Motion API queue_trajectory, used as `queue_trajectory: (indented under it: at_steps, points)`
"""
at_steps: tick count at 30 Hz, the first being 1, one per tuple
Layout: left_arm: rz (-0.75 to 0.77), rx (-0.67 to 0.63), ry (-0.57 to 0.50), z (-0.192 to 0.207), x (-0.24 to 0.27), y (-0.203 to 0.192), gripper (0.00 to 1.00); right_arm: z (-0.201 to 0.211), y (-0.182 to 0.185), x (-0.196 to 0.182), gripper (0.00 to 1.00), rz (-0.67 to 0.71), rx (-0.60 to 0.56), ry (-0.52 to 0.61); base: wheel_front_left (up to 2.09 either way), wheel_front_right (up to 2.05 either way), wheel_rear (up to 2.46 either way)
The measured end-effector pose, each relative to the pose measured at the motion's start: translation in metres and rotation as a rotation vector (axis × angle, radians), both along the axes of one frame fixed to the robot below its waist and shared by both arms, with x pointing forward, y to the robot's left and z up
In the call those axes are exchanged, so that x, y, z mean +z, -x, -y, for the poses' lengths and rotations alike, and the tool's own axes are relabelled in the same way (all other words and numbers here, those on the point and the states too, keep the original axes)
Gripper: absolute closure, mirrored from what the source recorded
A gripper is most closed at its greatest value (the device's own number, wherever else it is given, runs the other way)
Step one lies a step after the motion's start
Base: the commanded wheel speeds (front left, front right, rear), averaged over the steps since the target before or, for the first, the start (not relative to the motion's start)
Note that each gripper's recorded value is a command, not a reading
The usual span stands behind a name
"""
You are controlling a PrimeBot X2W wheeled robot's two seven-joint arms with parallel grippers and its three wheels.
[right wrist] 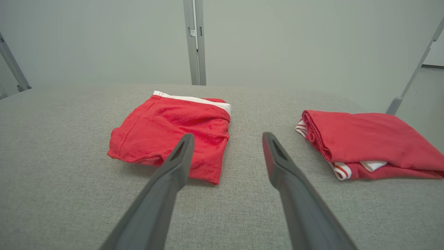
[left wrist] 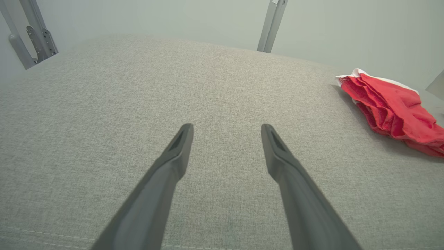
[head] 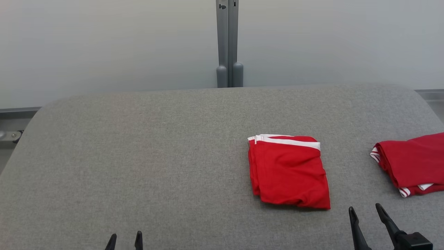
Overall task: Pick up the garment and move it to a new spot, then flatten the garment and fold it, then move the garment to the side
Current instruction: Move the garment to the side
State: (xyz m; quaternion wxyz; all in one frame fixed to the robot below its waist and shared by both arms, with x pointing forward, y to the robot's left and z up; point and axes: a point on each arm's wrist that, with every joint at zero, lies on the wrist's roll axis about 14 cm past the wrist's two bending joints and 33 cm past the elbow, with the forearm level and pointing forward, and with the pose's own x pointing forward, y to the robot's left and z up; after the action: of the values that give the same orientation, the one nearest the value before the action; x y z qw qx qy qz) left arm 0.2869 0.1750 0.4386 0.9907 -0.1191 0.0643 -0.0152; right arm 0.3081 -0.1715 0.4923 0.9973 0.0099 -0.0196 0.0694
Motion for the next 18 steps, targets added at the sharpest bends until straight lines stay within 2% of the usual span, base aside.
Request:
queue_trajectory:
  at_steps: [12, 18]
  points:
    - [0.006, 0.008, -0.001, -0.002, -0.002, 0.007, 0.00, 0.007, -0.001, 0.001, 0.00, 0.006, -0.017, 0.018, 0.00, 0.00, 0.00]
    - [0.005, 0.012, 0.005, -0.001, -0.002, 0.006, 0.00, 0.008, -0.024, 0.010, 0.00, 0.027, -0.025, -0.061, 0.00, 0.00, 0.00]
